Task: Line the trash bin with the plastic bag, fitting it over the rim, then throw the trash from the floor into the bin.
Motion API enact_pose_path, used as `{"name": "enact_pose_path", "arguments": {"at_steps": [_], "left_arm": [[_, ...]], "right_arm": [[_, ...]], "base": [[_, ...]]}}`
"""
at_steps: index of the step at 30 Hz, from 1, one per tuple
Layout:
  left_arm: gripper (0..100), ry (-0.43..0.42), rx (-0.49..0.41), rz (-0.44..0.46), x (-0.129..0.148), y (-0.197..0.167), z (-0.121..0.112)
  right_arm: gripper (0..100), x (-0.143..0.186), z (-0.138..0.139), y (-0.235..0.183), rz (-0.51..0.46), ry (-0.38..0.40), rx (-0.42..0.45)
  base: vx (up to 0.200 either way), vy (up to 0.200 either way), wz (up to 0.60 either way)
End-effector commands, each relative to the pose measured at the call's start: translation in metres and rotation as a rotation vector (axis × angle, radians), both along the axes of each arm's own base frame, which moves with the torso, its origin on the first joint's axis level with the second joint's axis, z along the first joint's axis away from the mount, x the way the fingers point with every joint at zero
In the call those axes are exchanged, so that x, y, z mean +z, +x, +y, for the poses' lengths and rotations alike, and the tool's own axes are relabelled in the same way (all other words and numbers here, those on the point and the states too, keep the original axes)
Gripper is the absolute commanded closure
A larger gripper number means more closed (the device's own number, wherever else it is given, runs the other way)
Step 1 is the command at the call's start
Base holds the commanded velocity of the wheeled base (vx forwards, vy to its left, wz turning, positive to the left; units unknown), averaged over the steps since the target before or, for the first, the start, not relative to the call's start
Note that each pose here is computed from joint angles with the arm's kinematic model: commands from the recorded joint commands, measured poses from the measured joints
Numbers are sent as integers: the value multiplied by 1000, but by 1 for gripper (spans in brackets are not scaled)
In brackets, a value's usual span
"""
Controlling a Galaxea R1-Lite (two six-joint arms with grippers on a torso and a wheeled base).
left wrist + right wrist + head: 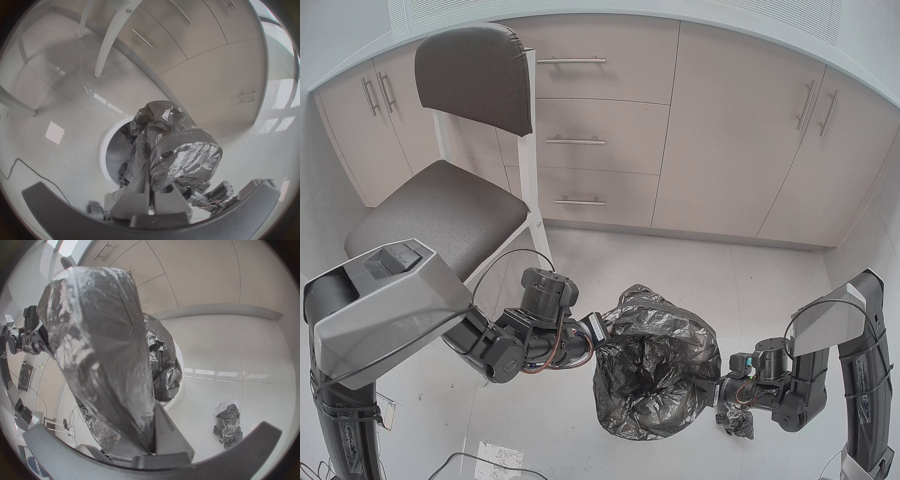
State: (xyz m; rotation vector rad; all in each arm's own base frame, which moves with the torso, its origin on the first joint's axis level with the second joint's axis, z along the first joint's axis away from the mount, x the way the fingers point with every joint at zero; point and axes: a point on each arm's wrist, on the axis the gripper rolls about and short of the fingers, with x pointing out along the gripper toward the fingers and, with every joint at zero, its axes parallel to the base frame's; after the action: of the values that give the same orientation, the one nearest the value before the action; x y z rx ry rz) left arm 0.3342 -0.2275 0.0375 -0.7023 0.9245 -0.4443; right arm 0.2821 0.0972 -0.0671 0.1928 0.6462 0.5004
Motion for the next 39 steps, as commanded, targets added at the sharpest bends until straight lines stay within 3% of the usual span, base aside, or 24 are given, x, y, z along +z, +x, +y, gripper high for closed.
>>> {"name": "enact_pose_path", "arguments": {"at_steps": [1, 5, 13, 18, 26, 39], "left_arm": [[100, 79, -19, -7, -22, -3, -7], [100, 108, -29, -21, -26, -3, -8], [100, 214, 5, -59, -42, 1, -6], [100, 308, 63, -109, -54, 9, -7], [100, 273, 104, -165, -56, 17, -7], [100, 276, 138, -170, -59, 23, -1]], "right_arm": [[100, -2, -1, 4, -21, 1, -12], [100, -1, -1, 5, -23, 2, -14], [100, -4, -4, 15, -59, -35, -102], [100, -3, -11, 22, -78, -43, -148], [100, -3, -11, 34, -119, -37, -172], [100, -5, -18, 40, -131, -37, -197]], "base": [[0, 0, 0], [0, 0, 0], [0, 0, 0], [0, 0, 0], [0, 0, 0], [0, 0, 0]]}}
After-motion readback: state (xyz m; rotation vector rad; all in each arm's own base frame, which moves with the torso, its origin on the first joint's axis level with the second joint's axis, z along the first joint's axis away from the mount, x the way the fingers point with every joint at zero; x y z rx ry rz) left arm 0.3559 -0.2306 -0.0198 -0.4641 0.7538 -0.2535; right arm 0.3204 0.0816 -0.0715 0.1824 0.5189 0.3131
